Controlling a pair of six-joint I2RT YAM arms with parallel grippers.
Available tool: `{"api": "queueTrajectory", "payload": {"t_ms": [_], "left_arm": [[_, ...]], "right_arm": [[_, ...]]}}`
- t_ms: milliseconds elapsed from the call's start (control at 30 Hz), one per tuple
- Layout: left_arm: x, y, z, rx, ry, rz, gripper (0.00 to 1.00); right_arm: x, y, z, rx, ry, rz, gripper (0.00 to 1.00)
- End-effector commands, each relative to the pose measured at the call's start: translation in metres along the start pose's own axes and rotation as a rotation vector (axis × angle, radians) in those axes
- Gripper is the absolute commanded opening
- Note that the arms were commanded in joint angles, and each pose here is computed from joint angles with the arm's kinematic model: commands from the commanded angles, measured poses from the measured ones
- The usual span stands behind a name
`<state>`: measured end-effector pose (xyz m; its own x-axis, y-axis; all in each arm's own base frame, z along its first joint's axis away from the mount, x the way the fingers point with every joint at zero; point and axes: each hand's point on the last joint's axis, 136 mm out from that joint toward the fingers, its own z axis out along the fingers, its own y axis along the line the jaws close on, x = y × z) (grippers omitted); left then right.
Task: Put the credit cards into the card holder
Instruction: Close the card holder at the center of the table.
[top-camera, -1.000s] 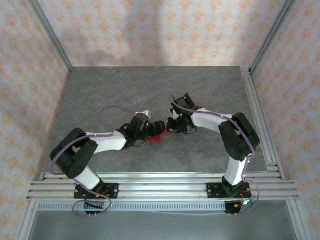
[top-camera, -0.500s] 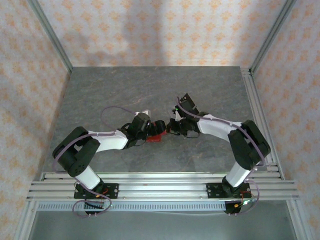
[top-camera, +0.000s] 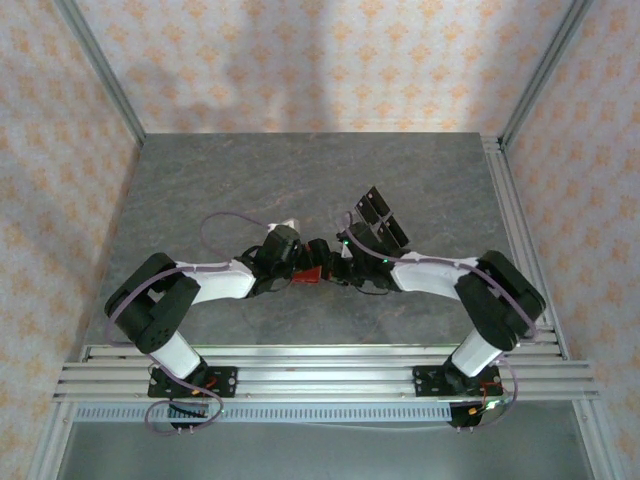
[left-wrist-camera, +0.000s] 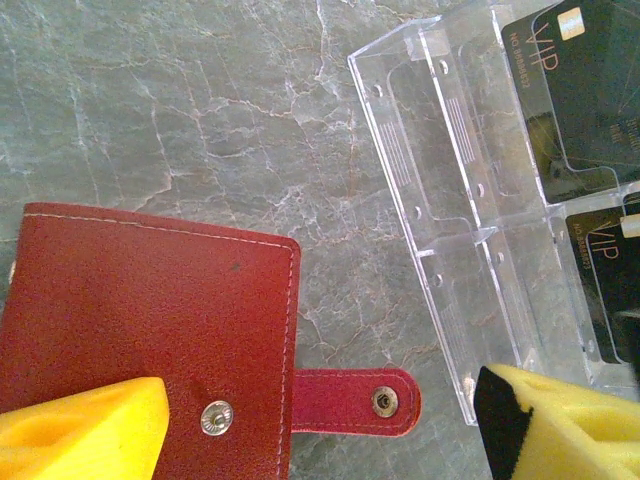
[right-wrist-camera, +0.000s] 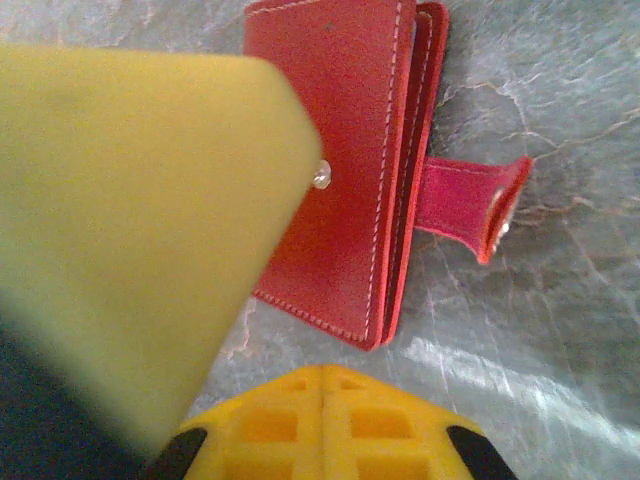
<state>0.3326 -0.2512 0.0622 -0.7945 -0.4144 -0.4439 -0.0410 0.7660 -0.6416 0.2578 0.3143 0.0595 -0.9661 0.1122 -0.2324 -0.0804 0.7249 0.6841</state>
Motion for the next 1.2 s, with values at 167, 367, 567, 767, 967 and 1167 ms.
{"api": "queueTrajectory", "payload": {"t_ms": [167,367,567,767,967,1167], "left_arm": [[0.004,0.006,-0.001,-0.035,0.018,-0.007,0.82],[-0.006,-0.001,-0.010,-0.031,-0.016,-0.047,0.82],[-0.029,-0.016,-0.031,-0.042,-0.079,-0.054,0.85],[-0.053,-0.020,-0.043,-0.089,-0.113,-0.034,0.86],[-0.064,-0.009,-0.023,-0.050,-0.023,0.010,0.86],[-0.063,-0.019,-0.013,0.029,0.040,0.076,0.86]], "right_arm": [[-0.021,0.009,0.023,-0.075,-0.102,0.032,0.00],[-0.012,-0.016,0.032,-0.012,-0.086,0.069,0.00],[-0.004,-0.030,0.036,0.041,-0.062,0.085,0.00],[-0.001,-0.035,0.037,0.054,-0.048,0.090,0.00],[0.001,-0.034,0.037,0.053,-0.037,0.088,0.00],[0.002,-0.035,0.037,0.059,-0.033,0.088,0.00]]}}
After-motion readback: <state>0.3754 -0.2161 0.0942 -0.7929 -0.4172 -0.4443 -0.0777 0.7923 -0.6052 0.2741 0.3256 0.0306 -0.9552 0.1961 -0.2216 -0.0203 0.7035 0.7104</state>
